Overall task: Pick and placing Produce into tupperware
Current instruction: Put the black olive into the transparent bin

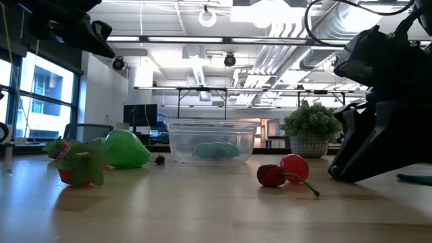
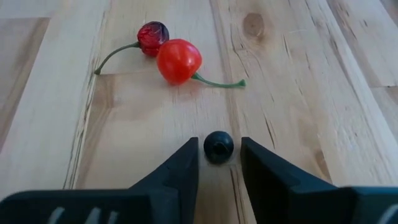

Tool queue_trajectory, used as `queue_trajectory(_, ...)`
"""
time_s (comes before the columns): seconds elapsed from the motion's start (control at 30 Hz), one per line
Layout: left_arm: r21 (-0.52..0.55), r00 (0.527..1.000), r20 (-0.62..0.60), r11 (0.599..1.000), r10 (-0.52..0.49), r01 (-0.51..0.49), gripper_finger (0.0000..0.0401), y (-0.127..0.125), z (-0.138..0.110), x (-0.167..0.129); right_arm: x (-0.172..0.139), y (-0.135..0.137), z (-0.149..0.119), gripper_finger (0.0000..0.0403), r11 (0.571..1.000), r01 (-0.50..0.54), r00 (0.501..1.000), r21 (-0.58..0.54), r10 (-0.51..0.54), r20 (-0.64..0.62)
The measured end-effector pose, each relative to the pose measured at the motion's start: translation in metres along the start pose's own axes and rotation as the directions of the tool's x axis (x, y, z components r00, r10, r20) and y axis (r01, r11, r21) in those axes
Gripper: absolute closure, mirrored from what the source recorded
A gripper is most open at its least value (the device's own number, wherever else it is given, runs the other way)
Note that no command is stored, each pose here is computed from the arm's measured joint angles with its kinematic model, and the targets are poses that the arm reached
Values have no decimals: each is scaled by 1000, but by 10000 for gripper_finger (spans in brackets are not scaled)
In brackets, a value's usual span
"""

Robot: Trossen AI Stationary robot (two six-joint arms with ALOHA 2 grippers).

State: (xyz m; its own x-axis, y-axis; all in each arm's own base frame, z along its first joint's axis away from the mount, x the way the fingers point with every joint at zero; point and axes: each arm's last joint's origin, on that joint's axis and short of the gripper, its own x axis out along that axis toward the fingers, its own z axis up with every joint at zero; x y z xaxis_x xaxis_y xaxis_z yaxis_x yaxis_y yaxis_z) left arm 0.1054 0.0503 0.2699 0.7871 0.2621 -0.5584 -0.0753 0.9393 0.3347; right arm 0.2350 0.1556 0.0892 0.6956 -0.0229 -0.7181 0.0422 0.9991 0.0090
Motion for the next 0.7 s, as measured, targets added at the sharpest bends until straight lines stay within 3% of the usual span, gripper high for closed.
queue_trajectory(0.7,0,1000,0,1000,0,0,400,0,0,0,0,1,1,314,1000,3,1000,9,-3,23)
